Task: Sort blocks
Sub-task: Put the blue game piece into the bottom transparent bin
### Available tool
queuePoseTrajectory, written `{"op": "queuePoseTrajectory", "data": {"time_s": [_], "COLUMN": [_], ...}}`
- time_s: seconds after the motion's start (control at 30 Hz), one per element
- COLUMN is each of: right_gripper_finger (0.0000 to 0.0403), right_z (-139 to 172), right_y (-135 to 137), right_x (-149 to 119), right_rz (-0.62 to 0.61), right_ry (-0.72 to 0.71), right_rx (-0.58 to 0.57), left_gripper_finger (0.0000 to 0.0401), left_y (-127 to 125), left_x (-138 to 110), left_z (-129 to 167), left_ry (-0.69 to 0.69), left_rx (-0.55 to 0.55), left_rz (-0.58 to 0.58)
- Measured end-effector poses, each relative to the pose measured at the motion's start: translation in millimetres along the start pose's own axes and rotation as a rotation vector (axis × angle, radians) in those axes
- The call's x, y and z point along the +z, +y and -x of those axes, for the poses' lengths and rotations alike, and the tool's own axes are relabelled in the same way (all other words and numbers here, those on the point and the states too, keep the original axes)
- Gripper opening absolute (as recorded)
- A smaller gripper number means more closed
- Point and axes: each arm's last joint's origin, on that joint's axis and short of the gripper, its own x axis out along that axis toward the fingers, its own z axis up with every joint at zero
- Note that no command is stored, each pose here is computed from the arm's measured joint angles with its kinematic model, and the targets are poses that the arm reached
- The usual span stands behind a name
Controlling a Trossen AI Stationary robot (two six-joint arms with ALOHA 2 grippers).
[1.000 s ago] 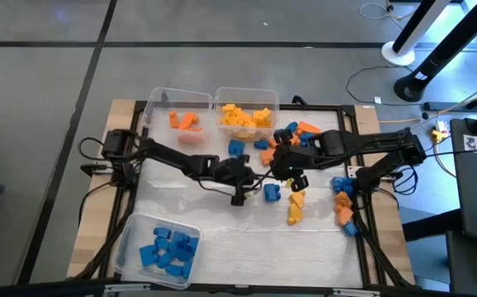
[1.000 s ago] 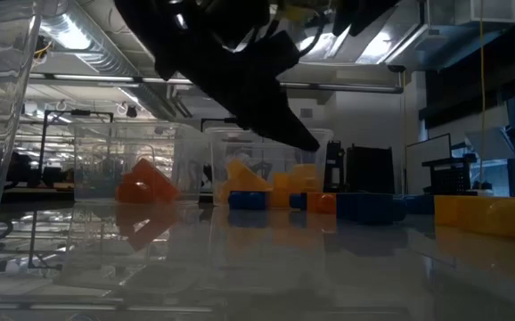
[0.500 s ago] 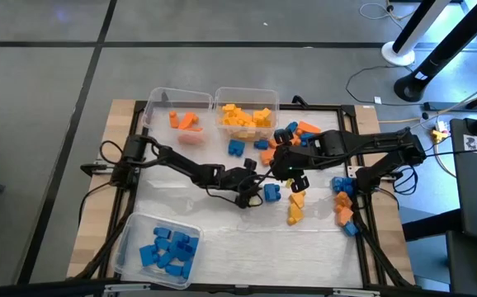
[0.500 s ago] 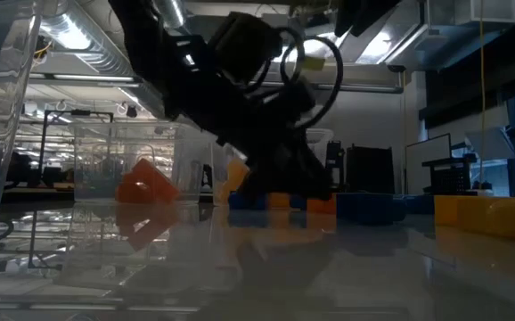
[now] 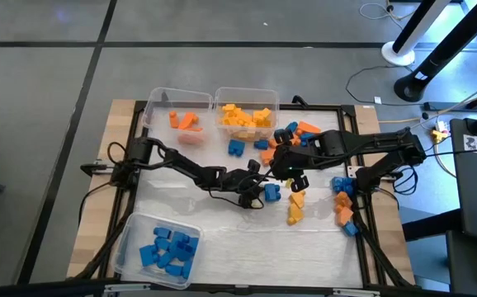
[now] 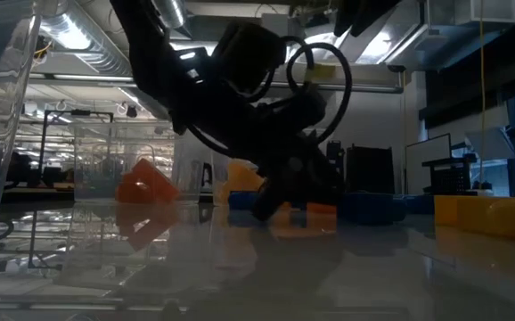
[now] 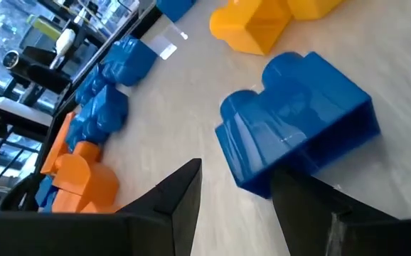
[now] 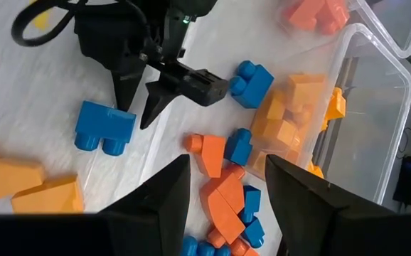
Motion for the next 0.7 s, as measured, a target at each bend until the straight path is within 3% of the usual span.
{"op": "queuePoseTrajectory", "data": {"time_s": [0.27, 0.7], "right_gripper_finger": [0.0182, 0.0182], "right_z": [0.0, 0.0], "right_y": [-0.2, 0.1], "right_x": [0.4, 0.4], "right_rz": [0.002, 0.0], "right_ry": [-0.004, -0.006], "right_rx": [-0.002, 0.006], "left_gripper_finger": [0.0155, 0.0154], "left_y": [8.1, 2.9], "left_x": [4.7, 15.6], "left_z": [-5.7, -42.2], "left_ry": [-0.026, -0.136], "left_rx": [0.006, -0.065], "left_rz": [-0.013, -0.095]}}
